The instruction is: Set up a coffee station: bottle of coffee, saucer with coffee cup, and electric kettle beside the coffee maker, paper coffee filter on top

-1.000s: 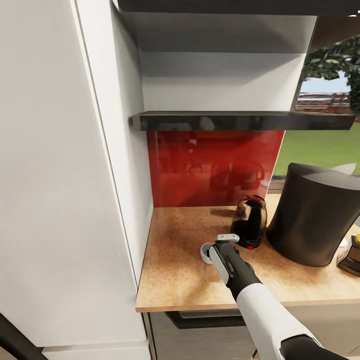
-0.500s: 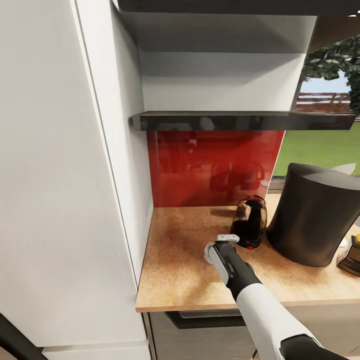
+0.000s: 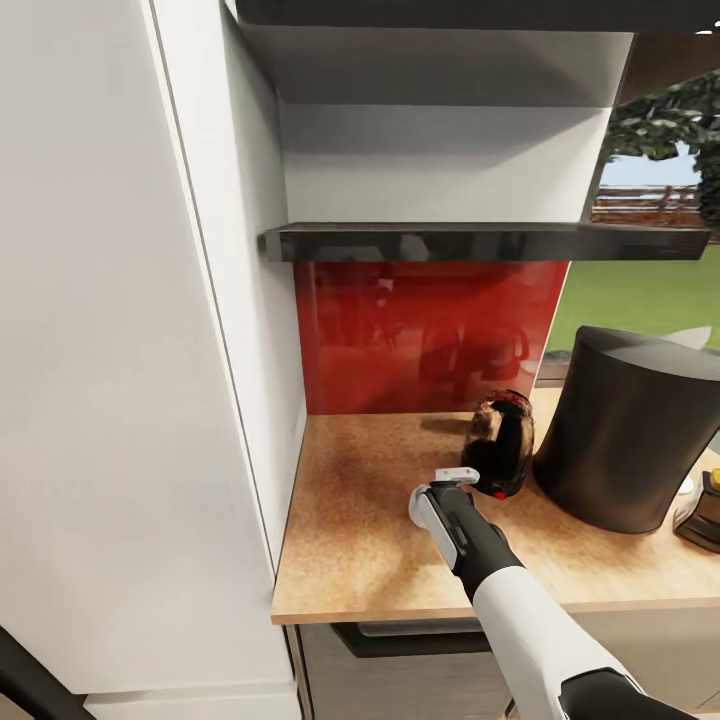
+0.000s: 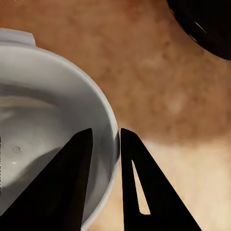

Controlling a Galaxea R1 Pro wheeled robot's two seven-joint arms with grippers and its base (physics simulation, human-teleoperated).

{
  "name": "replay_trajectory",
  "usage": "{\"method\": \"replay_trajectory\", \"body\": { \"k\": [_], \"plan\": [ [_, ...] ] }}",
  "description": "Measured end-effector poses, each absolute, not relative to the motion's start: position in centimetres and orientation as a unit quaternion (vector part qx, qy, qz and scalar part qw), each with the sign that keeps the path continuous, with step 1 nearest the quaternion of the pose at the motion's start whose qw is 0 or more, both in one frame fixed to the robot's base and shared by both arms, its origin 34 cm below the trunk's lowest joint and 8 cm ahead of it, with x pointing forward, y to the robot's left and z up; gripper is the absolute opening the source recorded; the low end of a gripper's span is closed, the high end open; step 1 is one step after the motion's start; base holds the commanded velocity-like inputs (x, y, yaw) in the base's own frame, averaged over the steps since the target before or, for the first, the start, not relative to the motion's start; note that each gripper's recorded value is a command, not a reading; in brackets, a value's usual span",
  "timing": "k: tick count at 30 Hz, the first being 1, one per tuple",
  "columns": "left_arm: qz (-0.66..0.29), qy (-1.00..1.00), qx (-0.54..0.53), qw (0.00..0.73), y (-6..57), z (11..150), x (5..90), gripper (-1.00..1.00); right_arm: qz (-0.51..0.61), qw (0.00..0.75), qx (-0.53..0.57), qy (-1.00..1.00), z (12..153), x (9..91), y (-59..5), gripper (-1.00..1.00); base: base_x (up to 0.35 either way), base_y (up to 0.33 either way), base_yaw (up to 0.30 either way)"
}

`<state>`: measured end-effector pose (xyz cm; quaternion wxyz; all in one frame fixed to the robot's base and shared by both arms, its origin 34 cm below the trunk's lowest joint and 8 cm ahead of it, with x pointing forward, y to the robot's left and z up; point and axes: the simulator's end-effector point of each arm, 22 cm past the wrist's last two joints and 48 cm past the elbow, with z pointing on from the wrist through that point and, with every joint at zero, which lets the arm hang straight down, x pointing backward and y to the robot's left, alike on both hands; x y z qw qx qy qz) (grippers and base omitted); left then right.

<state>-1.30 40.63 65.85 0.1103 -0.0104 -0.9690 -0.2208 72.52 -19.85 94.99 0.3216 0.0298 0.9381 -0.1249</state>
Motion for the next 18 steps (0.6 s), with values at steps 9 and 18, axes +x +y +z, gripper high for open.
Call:
{"method": "replay_trajectory", "body": {
  "k": [9, 18],
  "plan": [
    [-0.220, -0.969, -0.008, 0.111, 40.53, 65.84, -1.33, 1.00, -0.122, 0.322, 0.032, 0.938, 95.01, 72.55, -19.75, -1.00, 0.000, 0.000, 0.000],
    [-0.222, -0.969, -0.006, 0.109, 40.78, 65.87, -1.25, 1.00, -0.114, 0.324, 0.038, 0.939, 95.03, 72.63, -19.49, -1.00, 0.000, 0.000, 0.000]
  ]
}}
